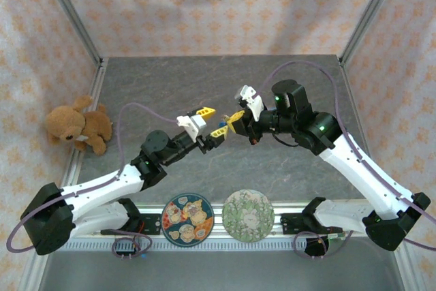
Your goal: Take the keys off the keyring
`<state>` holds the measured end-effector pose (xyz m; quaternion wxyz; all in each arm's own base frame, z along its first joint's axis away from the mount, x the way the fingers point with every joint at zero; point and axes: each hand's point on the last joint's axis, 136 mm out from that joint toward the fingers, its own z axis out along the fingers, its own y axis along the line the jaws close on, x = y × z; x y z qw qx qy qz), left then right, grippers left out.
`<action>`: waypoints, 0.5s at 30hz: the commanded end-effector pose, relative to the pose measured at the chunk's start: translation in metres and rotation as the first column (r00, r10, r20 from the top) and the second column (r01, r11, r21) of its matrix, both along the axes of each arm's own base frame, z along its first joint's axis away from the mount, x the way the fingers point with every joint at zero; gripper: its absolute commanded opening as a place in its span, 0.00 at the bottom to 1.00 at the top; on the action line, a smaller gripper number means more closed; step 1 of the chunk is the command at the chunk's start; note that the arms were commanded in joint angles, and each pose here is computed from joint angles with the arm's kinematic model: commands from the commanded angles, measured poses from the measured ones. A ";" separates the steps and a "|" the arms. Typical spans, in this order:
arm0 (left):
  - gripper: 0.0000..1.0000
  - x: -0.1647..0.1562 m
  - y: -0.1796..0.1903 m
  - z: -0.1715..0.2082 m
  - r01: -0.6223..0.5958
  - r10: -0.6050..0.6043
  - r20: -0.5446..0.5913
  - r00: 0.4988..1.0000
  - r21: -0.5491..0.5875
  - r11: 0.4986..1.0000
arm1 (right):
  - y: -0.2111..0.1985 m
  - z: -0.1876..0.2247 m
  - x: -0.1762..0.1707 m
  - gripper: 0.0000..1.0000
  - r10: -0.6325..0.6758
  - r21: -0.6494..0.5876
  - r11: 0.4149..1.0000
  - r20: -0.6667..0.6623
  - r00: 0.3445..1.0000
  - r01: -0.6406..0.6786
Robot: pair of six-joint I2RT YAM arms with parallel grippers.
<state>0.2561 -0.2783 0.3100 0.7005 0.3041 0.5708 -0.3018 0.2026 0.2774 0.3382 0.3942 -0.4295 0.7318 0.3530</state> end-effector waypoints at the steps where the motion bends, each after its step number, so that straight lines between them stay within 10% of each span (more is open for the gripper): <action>1: 0.62 -0.004 -0.003 0.035 0.018 -0.011 0.107 0.994 -0.063 0.998 | 0.004 0.007 -0.003 0.00 0.016 0.037 0.999 0.000 1.000 -0.016; 15: 0.55 -0.001 -0.014 0.041 0.047 -0.039 0.131 0.991 -0.060 0.997 | 0.006 0.013 -0.003 0.00 0.016 0.065 0.998 0.005 1.000 -0.016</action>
